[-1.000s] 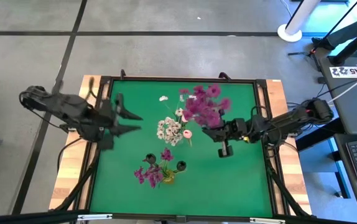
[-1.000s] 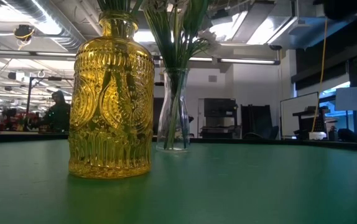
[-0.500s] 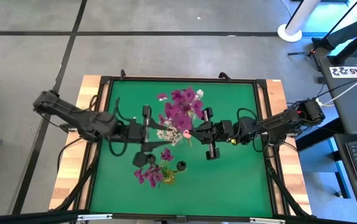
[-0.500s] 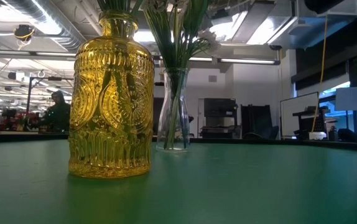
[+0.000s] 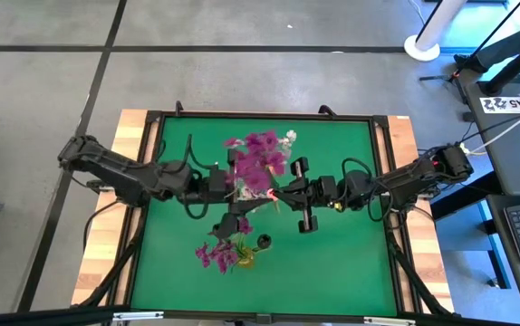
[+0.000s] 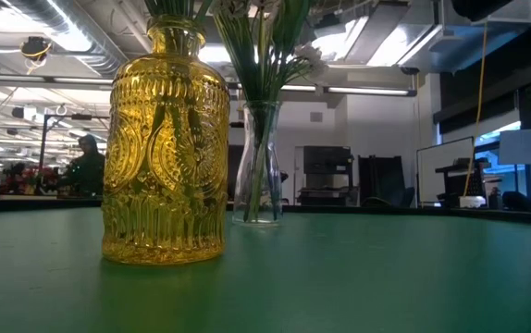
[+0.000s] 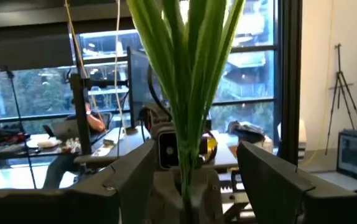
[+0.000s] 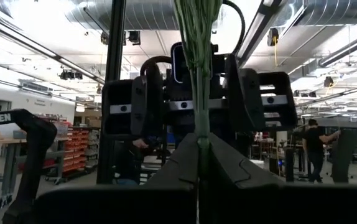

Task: Sort flowers into vase by color
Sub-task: Put the purple flower into the yellow vase

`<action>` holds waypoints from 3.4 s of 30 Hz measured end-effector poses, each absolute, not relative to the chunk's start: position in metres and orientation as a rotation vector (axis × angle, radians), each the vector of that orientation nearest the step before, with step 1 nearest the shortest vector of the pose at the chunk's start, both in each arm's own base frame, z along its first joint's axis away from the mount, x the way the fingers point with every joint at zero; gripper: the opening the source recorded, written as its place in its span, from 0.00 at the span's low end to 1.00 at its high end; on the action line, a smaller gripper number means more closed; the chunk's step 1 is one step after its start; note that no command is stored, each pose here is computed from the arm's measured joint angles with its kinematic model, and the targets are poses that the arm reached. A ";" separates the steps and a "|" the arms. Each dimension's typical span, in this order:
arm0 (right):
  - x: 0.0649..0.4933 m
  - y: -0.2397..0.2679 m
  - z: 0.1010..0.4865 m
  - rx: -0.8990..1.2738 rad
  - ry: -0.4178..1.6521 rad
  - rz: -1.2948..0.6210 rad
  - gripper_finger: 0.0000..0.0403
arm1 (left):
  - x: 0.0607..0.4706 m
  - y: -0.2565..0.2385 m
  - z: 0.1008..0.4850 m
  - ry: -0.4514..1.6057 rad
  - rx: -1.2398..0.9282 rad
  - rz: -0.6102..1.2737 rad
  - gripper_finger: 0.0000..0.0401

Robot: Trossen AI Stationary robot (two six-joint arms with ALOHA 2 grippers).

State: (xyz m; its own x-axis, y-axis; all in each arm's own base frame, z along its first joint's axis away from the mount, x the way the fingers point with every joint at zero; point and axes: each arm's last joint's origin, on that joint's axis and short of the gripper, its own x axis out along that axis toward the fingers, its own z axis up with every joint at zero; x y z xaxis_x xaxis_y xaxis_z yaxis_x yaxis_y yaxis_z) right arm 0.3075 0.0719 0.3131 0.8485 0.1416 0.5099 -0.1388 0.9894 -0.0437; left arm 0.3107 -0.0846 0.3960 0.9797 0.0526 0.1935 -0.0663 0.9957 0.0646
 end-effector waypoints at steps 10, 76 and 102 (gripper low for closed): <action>0.309 0.072 0.310 -0.010 -0.506 0.150 0.04 | 0.317 -0.074 0.397 -0.239 -0.033 0.044 0.56; 0.235 0.052 0.349 0.017 -0.110 0.087 0.85 | 0.163 -0.171 0.416 0.082 -0.042 -0.128 0.01; 0.236 0.052 0.340 0.049 -0.017 0.087 0.85 | 0.137 -0.223 0.381 0.145 0.033 -0.041 0.01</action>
State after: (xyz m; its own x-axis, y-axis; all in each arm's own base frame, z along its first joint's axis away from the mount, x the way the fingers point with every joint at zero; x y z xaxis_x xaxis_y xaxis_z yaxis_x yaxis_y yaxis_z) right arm 0.2359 0.0523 0.3402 0.9961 0.0864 0.0189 -0.0873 0.9950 0.0481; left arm 0.1369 -0.2232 0.3815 0.9886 -0.0386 -0.1455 0.0433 0.9986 0.0295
